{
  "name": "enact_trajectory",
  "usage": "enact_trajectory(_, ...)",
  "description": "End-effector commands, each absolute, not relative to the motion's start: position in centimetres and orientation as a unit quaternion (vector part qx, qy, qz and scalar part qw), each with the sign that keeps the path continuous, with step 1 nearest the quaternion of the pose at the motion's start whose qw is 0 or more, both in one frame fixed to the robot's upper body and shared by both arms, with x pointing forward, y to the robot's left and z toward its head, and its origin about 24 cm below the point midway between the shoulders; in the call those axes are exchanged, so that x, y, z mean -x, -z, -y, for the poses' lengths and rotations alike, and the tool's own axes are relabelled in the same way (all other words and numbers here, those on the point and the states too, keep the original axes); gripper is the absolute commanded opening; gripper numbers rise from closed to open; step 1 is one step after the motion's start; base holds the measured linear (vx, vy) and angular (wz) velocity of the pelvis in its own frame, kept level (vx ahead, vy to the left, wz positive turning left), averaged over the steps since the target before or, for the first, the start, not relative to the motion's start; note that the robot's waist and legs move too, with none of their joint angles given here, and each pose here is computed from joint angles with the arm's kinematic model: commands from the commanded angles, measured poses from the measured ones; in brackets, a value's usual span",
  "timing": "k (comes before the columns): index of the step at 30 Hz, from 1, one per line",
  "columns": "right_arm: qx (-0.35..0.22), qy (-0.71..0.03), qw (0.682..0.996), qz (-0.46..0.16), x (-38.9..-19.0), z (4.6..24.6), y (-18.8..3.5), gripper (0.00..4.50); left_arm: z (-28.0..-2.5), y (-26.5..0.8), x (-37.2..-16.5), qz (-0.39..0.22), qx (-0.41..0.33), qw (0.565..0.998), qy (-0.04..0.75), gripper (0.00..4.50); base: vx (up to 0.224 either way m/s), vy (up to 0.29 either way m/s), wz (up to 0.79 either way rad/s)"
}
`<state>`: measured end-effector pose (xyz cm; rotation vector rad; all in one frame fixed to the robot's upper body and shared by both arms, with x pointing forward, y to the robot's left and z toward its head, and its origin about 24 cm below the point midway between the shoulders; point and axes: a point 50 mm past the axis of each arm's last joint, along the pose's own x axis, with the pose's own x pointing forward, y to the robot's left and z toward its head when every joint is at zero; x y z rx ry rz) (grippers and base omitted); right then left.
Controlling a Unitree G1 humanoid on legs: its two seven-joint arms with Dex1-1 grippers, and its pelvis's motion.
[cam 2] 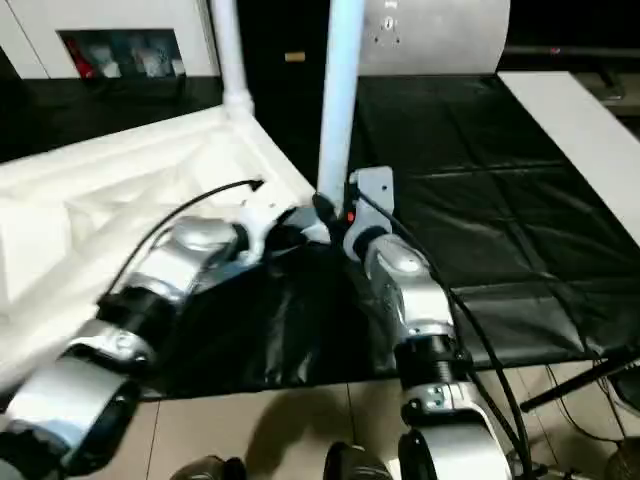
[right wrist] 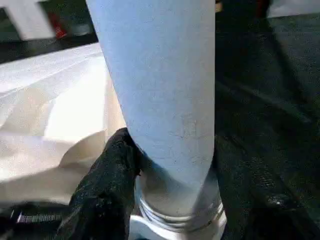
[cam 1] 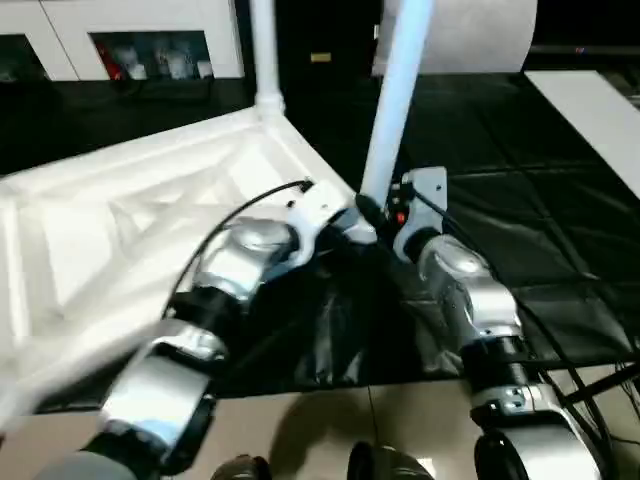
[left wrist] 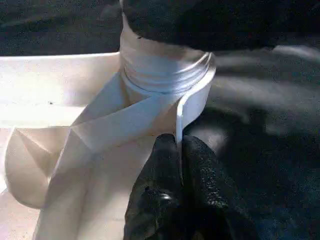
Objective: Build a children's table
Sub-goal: Rotate leg to tighten
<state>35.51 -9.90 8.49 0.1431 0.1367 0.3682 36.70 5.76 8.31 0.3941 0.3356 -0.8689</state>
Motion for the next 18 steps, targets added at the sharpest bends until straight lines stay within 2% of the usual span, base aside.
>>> enact_trajectory(1,-0.078,-0.208,0.971,-0.091,-35.0,7.6,-7.6,2.67,-3.7,-8.9,-36.5,-0.133,-0.176,0.879,0.423,0.00,0.000,0.000,0.00)
enact_trajectory(6,-0.039,-0.218,0.973,-0.066,-34.6,9.3,-7.6,3.12,-4.1,-8.5,-36.3,-0.130,-0.197,0.866,0.441,0.00,0.000,0.000,0.00)
enact_trajectory(7,-0.032,-0.225,0.972,-0.056,-34.4,10.6,-7.5,3.19,-4.7,-8.3,-36.1,-0.131,-0.202,0.859,0.452,0.00,0.000,0.000,0.00)
enact_trajectory(8,-0.031,-0.226,0.972,-0.055,-34.4,10.7,-7.5,3.31,-4.7,-8.3,-36.1,-0.131,-0.202,0.859,0.452,0.00,0.000,0.000,0.00)
enact_trajectory(9,-0.024,-0.241,0.969,-0.040,-34.0,12.4,-7.6,3.43,-5.4,-8.0,-35.9,-0.131,-0.207,0.849,0.468,0.00,0.000,0.000,0.00)
enact_trajectory(11,-0.021,-0.249,0.968,-0.030,-33.7,13.3,-7.7,3.58,-5.7,-7.8,-35.7,-0.130,-0.210,0.844,0.477,0.00,0.000,0.000,0.00)
enact_trajectory(14,-0.002,-0.323,0.946,-0.018,-32.6,15.7,-8.5,3.92,-7.4,-7.2,-35.1,-0.141,-0.222,0.819,0.509,0.00,0.000,0.000,0.00)
enact_trajectory(16,0.004,-0.342,0.939,-0.019,-32.4,16.1,-8.6,4.01,-7.7,-7.1,-35.1,-0.145,-0.226,0.815,0.513,0.00,0.000,0.000,0.00)
enact_trajectory(18,0.040,-0.413,0.909,-0.031,-31.4,17.2,-9.0,4.25,-8.7,-6.8,-34.7,-0.149,-0.241,0.791,0.542,0.00,0.000,0.000,0.00)
